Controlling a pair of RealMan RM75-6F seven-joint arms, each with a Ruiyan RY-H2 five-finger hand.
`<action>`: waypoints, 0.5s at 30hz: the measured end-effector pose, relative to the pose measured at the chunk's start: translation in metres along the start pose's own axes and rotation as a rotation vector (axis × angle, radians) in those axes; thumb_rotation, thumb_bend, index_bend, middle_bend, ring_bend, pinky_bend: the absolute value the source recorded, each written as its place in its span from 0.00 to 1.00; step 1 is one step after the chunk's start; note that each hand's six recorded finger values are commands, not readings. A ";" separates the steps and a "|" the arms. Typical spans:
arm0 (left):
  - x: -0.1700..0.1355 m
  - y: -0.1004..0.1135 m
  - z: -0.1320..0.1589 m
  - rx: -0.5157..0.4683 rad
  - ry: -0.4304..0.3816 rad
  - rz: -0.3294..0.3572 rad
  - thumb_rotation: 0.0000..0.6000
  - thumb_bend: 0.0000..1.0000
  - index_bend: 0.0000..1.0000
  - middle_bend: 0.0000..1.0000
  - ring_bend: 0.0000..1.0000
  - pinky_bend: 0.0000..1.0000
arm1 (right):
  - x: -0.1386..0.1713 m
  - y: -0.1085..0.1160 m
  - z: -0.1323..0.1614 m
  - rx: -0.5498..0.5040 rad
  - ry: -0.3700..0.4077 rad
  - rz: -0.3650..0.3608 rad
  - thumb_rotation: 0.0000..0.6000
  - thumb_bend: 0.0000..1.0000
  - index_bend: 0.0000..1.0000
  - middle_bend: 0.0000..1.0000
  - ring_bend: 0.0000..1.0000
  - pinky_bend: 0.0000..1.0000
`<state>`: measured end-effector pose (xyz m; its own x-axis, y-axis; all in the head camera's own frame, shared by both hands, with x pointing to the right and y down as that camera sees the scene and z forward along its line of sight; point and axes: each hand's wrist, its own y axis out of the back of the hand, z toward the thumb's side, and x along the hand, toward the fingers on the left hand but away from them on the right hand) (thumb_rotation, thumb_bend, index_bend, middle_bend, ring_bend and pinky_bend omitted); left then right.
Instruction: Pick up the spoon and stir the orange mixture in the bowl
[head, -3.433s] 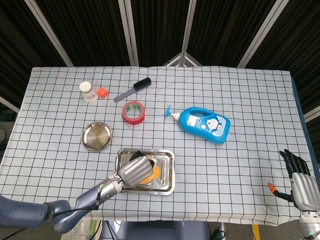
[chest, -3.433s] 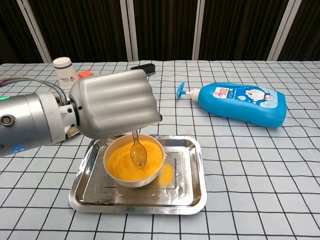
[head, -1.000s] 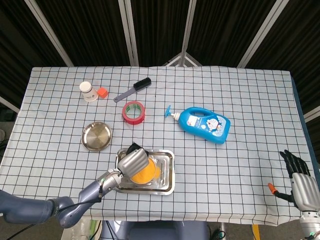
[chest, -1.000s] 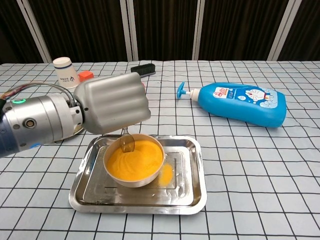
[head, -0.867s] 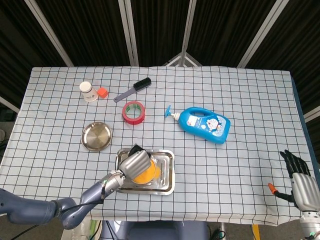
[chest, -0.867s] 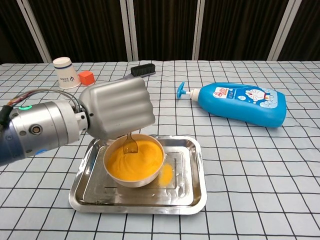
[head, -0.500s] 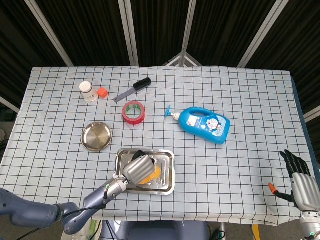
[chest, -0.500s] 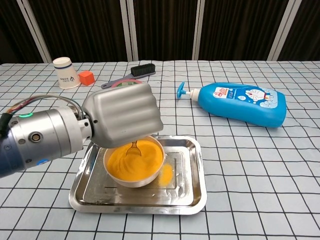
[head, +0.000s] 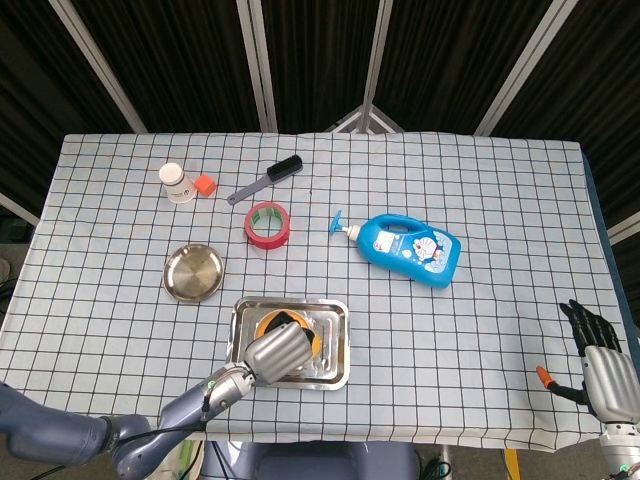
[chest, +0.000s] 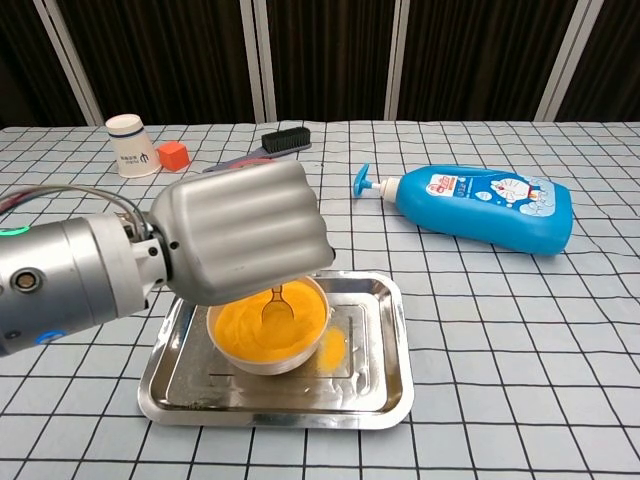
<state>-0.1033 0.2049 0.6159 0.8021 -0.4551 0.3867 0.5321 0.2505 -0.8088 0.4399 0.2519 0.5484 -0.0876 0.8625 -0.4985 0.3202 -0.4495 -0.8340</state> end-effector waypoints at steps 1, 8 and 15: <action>-0.001 0.000 0.000 0.001 -0.001 0.001 1.00 0.74 0.81 1.00 1.00 1.00 | 0.000 0.000 0.000 0.000 -0.001 0.000 1.00 0.31 0.00 0.00 0.00 0.00; -0.004 -0.004 -0.005 0.024 0.001 -0.010 1.00 0.74 0.81 1.00 1.00 1.00 | 0.000 0.000 0.000 -0.001 -0.002 0.001 1.00 0.31 0.00 0.00 0.00 0.00; -0.009 -0.015 -0.021 0.067 0.022 -0.042 1.00 0.74 0.81 1.00 1.00 1.00 | 0.000 -0.001 0.000 -0.001 -0.002 0.003 1.00 0.31 0.00 0.00 0.00 0.00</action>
<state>-0.1245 0.1875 0.6150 0.7727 -0.4852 0.4093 0.5829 0.2872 -0.7601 0.4395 0.2521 0.5489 -0.0881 0.8607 -0.5015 0.3213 -0.4520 -0.8322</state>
